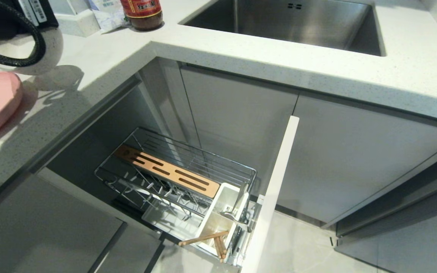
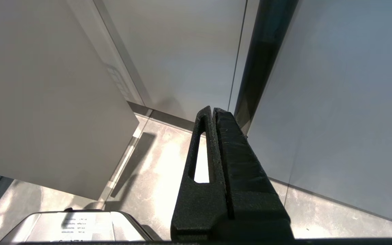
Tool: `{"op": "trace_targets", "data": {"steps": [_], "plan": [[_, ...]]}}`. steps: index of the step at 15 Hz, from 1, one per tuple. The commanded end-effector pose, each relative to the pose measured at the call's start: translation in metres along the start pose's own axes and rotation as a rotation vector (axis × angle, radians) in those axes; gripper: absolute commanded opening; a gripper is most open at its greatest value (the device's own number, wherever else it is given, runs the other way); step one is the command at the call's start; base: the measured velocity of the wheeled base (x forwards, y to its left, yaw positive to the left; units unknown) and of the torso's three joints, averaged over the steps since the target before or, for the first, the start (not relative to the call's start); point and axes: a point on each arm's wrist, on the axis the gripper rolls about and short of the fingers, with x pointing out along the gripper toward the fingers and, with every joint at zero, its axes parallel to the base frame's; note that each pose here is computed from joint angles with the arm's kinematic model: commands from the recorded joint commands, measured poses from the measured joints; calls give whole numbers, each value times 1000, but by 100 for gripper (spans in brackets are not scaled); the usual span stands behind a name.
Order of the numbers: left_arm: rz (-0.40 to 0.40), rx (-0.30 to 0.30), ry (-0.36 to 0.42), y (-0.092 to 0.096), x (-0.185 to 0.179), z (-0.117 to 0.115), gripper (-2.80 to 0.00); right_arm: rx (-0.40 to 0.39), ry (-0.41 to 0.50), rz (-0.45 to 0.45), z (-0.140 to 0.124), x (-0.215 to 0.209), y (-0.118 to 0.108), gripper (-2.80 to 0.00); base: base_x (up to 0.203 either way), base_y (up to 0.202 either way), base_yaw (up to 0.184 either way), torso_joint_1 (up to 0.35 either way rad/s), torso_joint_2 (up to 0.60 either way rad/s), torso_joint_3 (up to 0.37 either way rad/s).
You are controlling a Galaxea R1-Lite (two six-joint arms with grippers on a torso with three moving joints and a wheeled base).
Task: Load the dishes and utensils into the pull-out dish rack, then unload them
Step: Pick up the bowl and place it in the cupboard
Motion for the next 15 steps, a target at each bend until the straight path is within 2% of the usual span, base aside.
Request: {"op": "trace_targets", "data": {"steps": [1, 3, 5, 9, 10, 12, 14, 15], "plan": [[-7, -30, -55, 10, -27, 12, -280, 1, 1, 0, 0, 0, 0, -280, 0, 0, 0, 0, 0, 0], [-45, -71, -133, 28, -73, 23, -280, 1, 1, 0, 0, 0, 0, -280, 0, 0, 0, 0, 0, 0], [-153, -86, -145, 35, -109, 17, -280, 0, 1, 0, 0, 0, 0, -280, 0, 0, 0, 0, 0, 0], [-408, -50, -48, 33, -129, -17, -280, 1, 1, 0, 0, 0, 0, -280, 0, 0, 0, 0, 0, 0], [-504, -66, -20, 30, -131, -22, -280, 1, 1, 0, 0, 0, 0, -280, 0, 0, 0, 0, 0, 0], [-706, -137, 43, 18, -130, -33, -280, 0, 1, 0, 0, 0, 0, -280, 0, 0, 0, 0, 0, 0], [-780, -162, 90, 4, -120, -49, -280, 0, 1, 0, 0, 0, 0, -280, 0, 0, 0, 0, 0, 0], [-807, -220, 110, -8, -112, -55, -280, 0, 1, 0, 0, 0, 0, -280, 0, 0, 0, 0, 0, 0]]}}
